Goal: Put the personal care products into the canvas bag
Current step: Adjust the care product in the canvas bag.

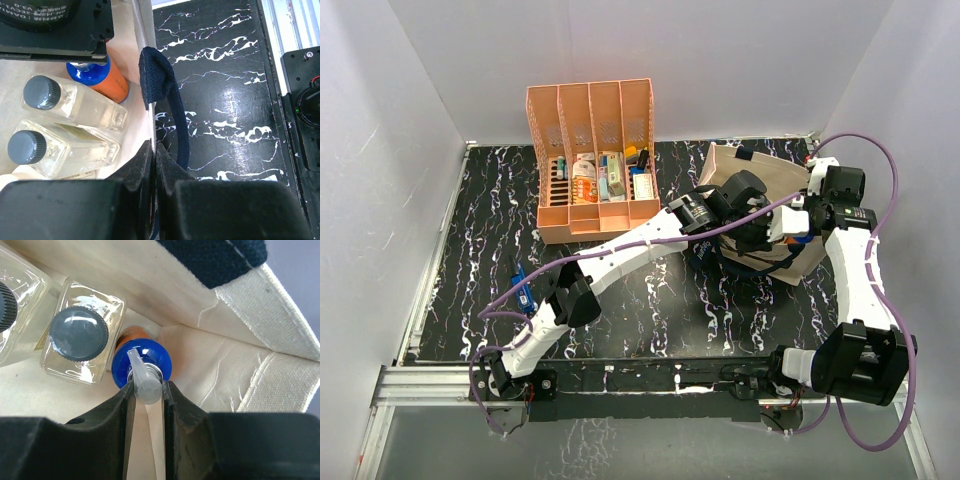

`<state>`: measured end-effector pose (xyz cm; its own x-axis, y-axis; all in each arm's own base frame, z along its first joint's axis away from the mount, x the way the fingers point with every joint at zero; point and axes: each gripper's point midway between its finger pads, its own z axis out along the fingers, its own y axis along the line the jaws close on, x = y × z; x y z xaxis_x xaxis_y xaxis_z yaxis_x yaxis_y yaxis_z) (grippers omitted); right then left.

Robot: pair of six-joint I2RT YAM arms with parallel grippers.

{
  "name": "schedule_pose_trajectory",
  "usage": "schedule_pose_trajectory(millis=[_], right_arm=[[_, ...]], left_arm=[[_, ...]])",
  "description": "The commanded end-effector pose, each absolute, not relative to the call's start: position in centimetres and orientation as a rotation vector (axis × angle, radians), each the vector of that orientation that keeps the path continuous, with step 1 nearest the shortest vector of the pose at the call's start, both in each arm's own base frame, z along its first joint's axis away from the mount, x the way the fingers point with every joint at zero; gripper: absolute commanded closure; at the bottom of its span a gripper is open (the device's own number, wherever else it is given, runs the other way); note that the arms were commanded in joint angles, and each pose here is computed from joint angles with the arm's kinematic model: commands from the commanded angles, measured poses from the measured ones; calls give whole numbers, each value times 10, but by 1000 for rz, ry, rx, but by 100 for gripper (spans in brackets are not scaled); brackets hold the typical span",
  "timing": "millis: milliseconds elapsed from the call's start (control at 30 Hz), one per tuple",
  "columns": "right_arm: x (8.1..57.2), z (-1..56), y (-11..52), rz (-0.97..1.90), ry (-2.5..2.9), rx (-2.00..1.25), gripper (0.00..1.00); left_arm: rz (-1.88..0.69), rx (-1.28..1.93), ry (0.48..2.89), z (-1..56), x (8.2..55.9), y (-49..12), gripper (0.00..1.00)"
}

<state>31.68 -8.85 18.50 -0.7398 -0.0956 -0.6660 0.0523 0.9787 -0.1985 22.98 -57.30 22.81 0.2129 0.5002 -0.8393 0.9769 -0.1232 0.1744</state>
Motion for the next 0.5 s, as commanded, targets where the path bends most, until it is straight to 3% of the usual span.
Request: schedule_pose_trajectory(millis=[0, 367, 467], right_arm=[[321, 200, -98, -316, 2348, -26, 71], [342, 245, -97, -304, 2238, -45, 50], [350, 265, -92, -278, 2188, -76, 38]], left_arm=[[-927, 1668, 1163, 320, 196, -574, 100], [-925, 1665, 1161, 321, 197, -574, 100], [-917, 1646, 1156, 327, 200, -575, 100]])
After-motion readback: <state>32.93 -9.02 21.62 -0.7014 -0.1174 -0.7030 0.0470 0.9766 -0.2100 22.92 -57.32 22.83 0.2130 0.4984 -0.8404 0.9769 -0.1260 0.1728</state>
